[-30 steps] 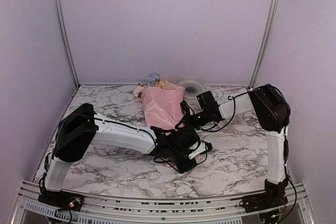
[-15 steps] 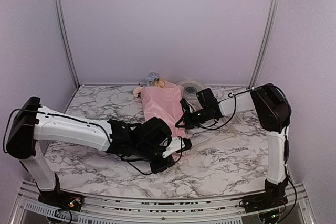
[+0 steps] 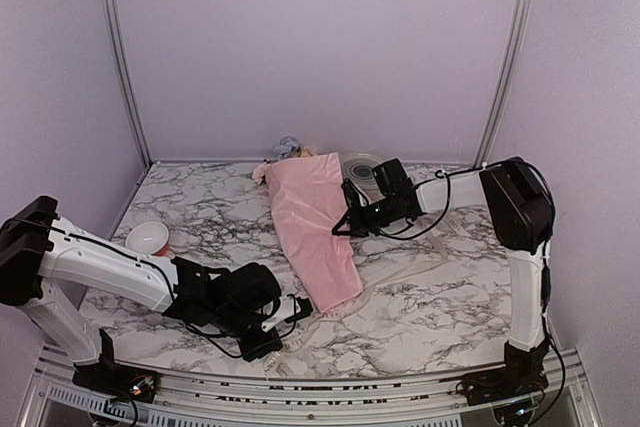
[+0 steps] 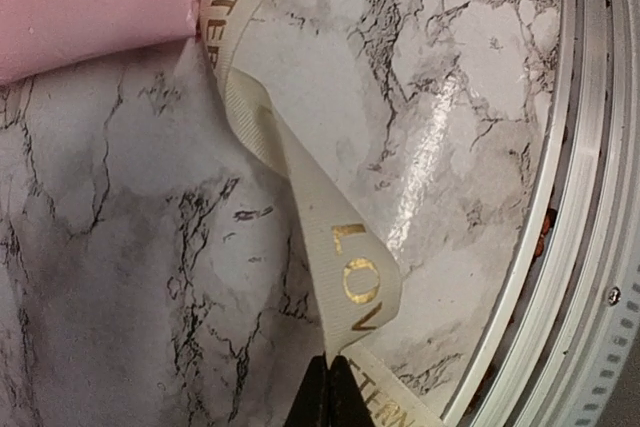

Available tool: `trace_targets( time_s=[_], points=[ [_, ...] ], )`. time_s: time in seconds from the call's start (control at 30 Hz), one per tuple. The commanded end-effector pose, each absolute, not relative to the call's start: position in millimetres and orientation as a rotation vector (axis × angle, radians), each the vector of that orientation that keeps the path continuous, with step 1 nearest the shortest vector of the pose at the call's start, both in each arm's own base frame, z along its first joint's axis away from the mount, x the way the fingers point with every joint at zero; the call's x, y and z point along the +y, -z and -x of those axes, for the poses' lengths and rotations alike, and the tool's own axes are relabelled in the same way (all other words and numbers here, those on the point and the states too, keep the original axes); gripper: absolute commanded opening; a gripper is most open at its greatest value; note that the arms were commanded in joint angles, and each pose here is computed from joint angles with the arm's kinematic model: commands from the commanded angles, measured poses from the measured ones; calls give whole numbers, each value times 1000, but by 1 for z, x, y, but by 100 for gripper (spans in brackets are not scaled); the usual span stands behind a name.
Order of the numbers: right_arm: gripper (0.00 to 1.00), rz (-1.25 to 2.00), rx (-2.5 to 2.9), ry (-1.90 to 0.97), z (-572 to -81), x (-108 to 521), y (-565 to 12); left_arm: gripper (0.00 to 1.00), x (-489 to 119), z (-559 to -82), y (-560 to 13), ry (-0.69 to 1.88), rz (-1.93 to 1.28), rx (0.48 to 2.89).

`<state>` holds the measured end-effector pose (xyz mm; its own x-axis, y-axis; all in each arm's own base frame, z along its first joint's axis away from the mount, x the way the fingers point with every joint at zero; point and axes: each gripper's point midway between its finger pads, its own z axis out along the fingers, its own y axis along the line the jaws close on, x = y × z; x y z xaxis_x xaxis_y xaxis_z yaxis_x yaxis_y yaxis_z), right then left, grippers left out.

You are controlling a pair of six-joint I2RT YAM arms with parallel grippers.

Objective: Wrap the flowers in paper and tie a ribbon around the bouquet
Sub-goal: Move the ribbon to the center of the board.

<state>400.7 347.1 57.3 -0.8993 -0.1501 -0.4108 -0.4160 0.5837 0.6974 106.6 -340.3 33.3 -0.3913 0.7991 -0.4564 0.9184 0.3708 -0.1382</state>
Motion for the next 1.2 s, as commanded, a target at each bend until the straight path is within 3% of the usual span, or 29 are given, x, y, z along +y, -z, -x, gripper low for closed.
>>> trace_targets(
  time_s=[0.0, 0.37, 1.17],
  points=[
    [0, 469, 2402, -1232, -418, 356, -108, 0, -330, -109, -38, 563, -1380, 2394],
    [0, 453, 2389, -1284, -420, 361, -116, 0, -290, -175, -19, 399, -986, 2570],
    [0, 397, 2385, -1262, -428, 360, -136, 0, -242, -233, 10, 328, -554, 2657]
  ],
)
